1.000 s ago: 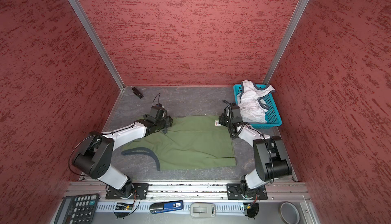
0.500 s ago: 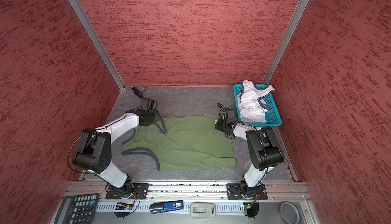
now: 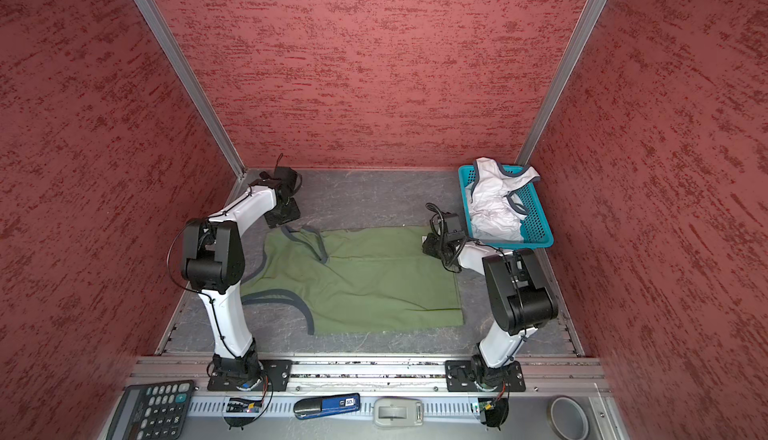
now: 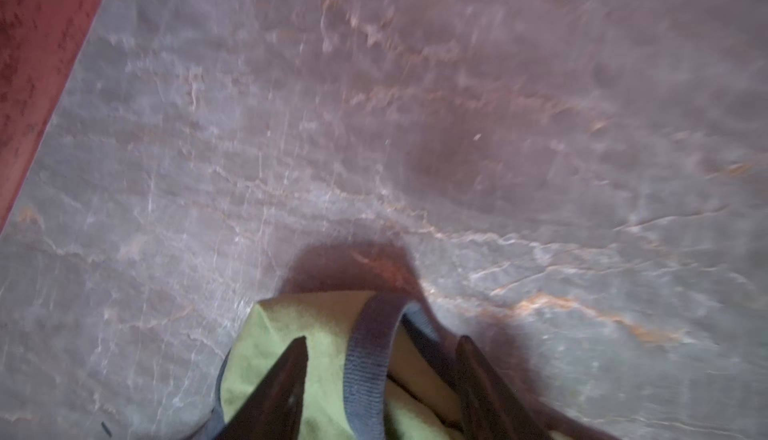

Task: Fold and stack the tank tops

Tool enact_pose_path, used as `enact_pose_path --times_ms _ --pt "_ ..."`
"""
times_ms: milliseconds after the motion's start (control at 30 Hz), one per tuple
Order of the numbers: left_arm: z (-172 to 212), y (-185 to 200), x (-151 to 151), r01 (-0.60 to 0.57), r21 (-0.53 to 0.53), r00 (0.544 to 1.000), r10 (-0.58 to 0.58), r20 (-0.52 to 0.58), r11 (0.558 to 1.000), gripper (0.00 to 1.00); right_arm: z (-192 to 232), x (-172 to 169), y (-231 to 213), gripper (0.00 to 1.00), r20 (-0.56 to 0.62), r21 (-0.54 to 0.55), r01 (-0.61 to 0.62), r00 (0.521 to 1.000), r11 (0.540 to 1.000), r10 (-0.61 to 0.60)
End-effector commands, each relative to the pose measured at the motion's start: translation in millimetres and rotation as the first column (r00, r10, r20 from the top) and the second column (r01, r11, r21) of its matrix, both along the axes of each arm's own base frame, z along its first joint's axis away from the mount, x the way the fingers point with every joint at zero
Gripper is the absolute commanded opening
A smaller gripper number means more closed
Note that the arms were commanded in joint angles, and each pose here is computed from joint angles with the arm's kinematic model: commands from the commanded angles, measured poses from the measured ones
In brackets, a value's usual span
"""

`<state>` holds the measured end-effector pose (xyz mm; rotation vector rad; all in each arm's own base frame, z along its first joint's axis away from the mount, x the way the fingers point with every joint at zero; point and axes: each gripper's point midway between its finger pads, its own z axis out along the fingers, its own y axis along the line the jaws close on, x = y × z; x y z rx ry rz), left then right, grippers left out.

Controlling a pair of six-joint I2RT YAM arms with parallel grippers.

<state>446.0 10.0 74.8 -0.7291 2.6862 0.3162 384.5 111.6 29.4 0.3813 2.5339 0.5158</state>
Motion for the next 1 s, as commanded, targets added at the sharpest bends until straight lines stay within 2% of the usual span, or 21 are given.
enact_pose_path --times_ms 0,100,367,467,600,667,733,867,967 --pt "-9 8 -10 0.032 0.040 0.995 -0.029 -0.094 0.999 0.53 -25 -10 -11 0.47 -0.078 -0.059 0.021 0.997 0.998 -0.025" --pt "-17 13 -15 0.016 0.018 0.995 -0.014 -0.099 1.000 0.46 -26 -10 -12 0.47 -0.080 -0.063 0.025 0.996 0.998 -0.030" --pt "0 32 -38 -0.065 -0.001 0.998 0.065 0.023 0.998 0.29 -31 -11 -16 0.48 -0.090 -0.083 0.036 0.995 0.996 -0.044" --pt "7 35 -55 -0.103 -0.028 0.988 0.106 0.113 0.994 0.36 -33 -12 -18 0.48 -0.098 -0.095 0.040 0.994 0.995 -0.049" --pt "-12 40 -74 -0.145 -0.133 0.981 0.159 0.110 0.981 0.33 -35 -12 -19 0.49 -0.105 -0.100 0.047 0.993 0.994 -0.057" --pt "-15 42 -75 -0.133 -0.145 0.981 0.151 0.119 0.980 0.31 -34 -12 -19 0.49 -0.102 -0.098 0.047 0.993 0.994 -0.057" --pt "-4 42 -68 -0.102 -0.120 0.982 0.119 0.148 0.988 0.31 -34 -12 -19 0.49 -0.104 -0.096 0.047 0.993 0.994 -0.057" --pt "30 33 -46 -0.001 0.036 0.984 -0.006 0.177 0.999 0.42 -35 -12 -19 0.49 -0.105 -0.093 0.048 0.993 0.994 -0.058" --pt "32 26 -34 0.039 0.055 0.989 -0.047 0.142 0.998 0.46 -36 -13 -18 0.49 -0.108 -0.092 0.048 0.992 0.995 -0.058"
